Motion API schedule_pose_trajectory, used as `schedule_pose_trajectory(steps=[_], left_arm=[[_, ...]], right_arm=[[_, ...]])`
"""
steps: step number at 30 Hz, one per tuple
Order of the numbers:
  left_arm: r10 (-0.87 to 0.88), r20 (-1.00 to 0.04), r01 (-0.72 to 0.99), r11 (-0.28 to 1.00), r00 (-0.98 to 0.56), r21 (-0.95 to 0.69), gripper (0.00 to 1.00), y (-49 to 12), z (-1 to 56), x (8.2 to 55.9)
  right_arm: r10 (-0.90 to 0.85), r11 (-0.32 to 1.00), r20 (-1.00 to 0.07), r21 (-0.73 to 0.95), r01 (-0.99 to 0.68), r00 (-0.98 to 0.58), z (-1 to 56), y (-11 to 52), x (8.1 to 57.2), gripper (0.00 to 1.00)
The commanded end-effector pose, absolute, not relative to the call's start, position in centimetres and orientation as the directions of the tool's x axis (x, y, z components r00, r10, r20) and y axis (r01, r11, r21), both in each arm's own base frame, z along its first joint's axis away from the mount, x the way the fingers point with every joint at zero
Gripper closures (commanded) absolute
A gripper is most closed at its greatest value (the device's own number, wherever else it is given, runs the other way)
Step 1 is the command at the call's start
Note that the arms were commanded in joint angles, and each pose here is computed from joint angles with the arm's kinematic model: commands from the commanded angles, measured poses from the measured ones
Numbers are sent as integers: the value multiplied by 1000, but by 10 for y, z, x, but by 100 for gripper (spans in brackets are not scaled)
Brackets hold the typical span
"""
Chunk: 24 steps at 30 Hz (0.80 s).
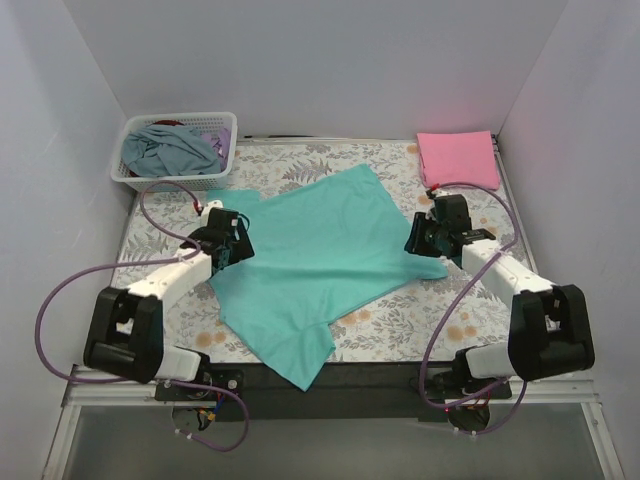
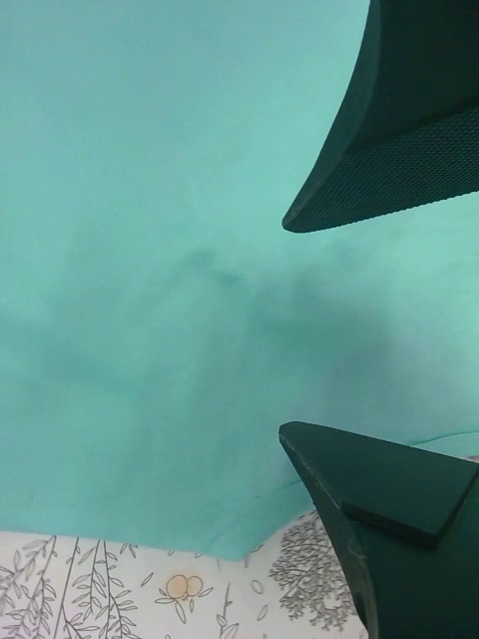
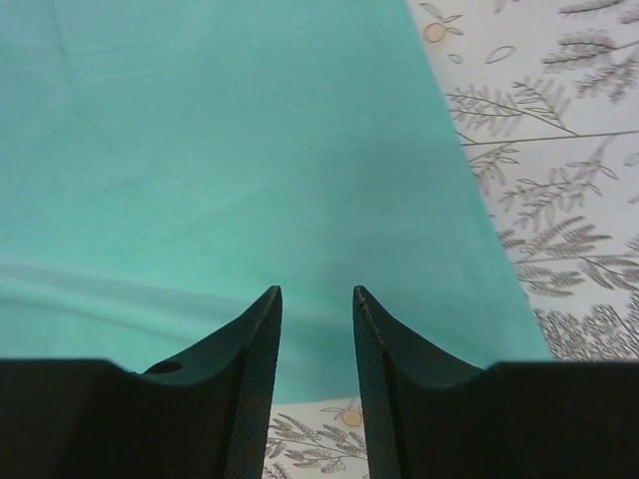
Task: Fold and stack the t-shirts
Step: Flatten the tshirt out
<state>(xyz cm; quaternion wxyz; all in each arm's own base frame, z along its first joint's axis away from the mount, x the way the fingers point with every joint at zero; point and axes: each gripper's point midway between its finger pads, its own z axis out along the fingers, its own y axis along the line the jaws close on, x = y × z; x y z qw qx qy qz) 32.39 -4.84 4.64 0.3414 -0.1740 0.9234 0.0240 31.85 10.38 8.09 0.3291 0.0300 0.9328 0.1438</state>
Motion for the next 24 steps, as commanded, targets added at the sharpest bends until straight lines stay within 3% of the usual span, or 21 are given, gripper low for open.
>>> schedule_pose_trajectory(steps=[1,4,11,16,21,24], left_arm=[[-275,-697,-250,958,-662,-140,24,-71,96,308],[-273,-635,-170,961,-722,-221,24,-105,100,278],[-249,-265,-143,921,-931,-361,25,-160,48,201],[-216,-184,-146,932,-959,-331,28,-159,29,184],[-182,-33,-159,923,-983,-349,29,-162,9,150],[-174,-10,-162,930,-985,-329,30,-162,9,144]], right_arm=[[90,932,-612,330,-150,-785,82,130,332,59],[77,939,-596,314,-143,-799,68,130,340,59],[145,953,-505,302,-16,-851,27,107,339,59],[242,948,-429,296,118,-870,2,76,316,59],[315,937,-431,280,206,-846,2,50,306,59],[350,929,-426,276,248,-834,2,39,300,59]])
